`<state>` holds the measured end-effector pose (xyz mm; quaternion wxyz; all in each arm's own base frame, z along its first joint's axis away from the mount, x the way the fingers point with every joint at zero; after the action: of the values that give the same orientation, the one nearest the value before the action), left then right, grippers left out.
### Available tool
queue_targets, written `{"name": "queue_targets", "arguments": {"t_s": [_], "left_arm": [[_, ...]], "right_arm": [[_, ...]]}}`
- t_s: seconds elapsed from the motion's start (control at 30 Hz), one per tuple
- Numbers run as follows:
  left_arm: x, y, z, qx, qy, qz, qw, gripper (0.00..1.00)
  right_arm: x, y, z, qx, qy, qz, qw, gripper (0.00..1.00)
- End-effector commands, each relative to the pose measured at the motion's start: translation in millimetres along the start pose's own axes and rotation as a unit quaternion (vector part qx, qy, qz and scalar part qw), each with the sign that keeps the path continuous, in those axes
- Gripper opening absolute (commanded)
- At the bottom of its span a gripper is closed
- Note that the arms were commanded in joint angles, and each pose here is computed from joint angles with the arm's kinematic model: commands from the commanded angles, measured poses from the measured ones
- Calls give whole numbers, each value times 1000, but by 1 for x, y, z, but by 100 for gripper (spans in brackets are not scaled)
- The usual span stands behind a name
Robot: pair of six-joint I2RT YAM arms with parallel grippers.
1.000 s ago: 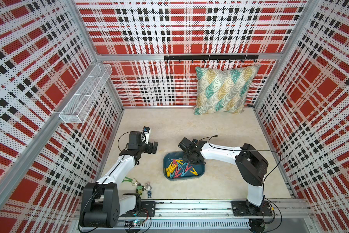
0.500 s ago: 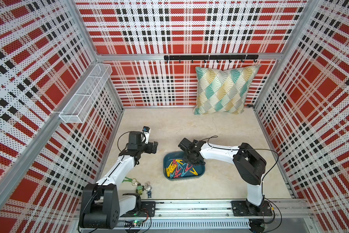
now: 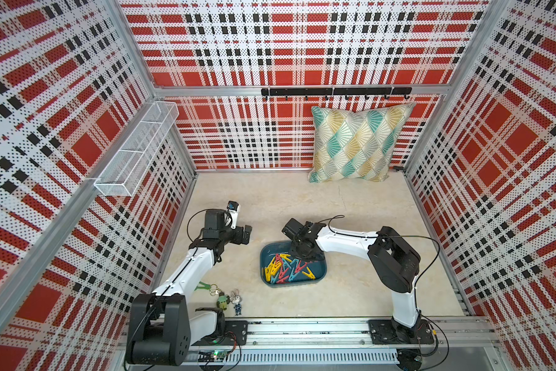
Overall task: Take the clothespins out of the storage box
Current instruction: Pick up the clothespin from the storage box.
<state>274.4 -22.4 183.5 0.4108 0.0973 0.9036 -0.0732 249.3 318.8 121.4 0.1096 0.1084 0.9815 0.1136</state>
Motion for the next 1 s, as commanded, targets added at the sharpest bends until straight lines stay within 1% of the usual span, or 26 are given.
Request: {"name": "queue_targets", "arguments": {"t_s": [0.0,0.13,0.23,0.57,0.7,0.97], "left_arm": [[-6,0,-5,3,-20,-2,1000,99],[-6,1,-5,2,-20,-2,1000,99],[-5,1,-5,2,-19,-3,1000,99],[-4,1,-3,0,-15,-4,1000,99],[-4,1,-2,0,-13,-4,1000,99],[-3,2,-1,-3,-11,-6,1000,99]], "right_arm": [[-1,1,4,5,4,-4,1000,23],[-1,2,-3,4,-5,-10,1000,17],[-2,3,-9,4,-15,-18,1000,15],[-2,15,-33,5,-63,-56,996,13],[-5,20,-45,11,-93,-75,993,13],[-9,21,-64,23,-116,-107,987,12]]}}
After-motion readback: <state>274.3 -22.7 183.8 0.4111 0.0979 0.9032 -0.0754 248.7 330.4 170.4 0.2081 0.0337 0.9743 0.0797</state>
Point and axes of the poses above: each gripper's point midway between its finger pads, its own z axis out along the fingers, its own y axis along the line the jaws close on, x = y × z, the point moved 10 cm from there along -z, back along the fingers, and after that the axes turned 2 degrees about -z, right-handed, at the moved point
